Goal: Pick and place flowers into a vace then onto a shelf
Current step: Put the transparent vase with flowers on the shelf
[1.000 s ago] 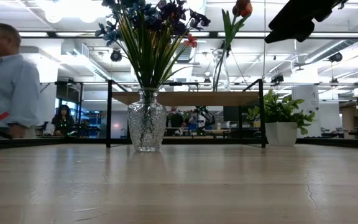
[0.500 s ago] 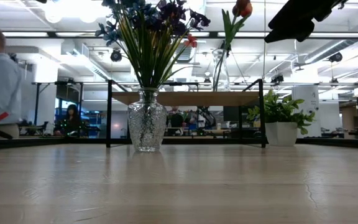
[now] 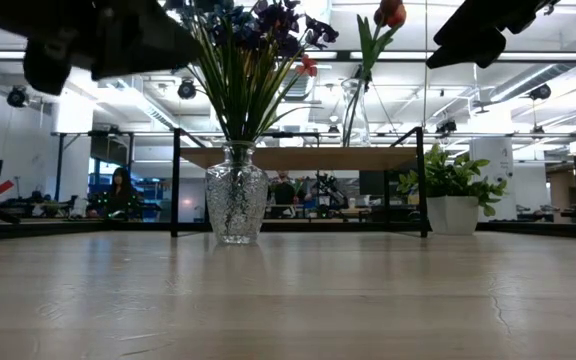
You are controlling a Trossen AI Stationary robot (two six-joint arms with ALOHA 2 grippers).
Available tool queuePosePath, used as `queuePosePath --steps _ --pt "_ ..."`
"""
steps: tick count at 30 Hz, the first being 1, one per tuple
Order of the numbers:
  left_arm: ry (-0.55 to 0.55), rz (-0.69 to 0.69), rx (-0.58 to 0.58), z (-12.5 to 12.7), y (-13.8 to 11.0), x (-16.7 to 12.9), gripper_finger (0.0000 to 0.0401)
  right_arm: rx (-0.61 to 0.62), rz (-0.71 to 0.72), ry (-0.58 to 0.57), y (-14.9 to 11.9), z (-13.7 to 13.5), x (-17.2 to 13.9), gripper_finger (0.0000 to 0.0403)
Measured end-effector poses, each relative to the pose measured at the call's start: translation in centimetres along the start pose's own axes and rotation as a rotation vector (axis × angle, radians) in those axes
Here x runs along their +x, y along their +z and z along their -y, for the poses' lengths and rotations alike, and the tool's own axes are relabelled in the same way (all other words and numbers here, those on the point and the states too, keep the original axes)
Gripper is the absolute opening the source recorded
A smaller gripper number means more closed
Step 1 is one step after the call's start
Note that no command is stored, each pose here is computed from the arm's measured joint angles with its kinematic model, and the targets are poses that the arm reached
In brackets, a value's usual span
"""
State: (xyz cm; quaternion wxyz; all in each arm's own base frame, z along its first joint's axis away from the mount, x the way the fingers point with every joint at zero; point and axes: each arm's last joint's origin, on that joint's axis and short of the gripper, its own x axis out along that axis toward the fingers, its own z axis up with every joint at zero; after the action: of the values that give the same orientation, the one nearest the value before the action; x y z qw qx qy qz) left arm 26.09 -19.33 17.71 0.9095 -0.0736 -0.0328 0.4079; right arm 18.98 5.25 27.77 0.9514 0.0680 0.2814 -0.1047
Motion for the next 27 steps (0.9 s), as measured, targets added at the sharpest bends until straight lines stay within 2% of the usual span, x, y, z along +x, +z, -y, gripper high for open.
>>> queuePosePath --steps 5,8,15,23,27 --pt "0.045 0.006 0.011 -0.4 -0.2 1.5 0.01 0.0 0.0 0.0 0.0 0.0 0.0 0.0242" --pt "0.034 -0.011 0.008 -0.4 0.0 1.8 0.01 0.0 -0.002 0.004 0.0 0.0 0.0 0.0242" --pt "-0.058 -0.084 -0.049 0.3 2.1 1.8 0.01 -0.003 -0.009 0.02 0.0 -0.1 0.0 0.0242" --pt "-0.237 -0.189 0.018 0.1 4.3 1.4 0.01 -0.006 -0.007 0.021 0.0 -0.1 0.0 0.0242" --pt "-0.311 -0.279 0.064 -0.7 4.3 1.1 0.01 -0.002 -0.006 0.022 0.0 -0.1 0.0 0.0242"
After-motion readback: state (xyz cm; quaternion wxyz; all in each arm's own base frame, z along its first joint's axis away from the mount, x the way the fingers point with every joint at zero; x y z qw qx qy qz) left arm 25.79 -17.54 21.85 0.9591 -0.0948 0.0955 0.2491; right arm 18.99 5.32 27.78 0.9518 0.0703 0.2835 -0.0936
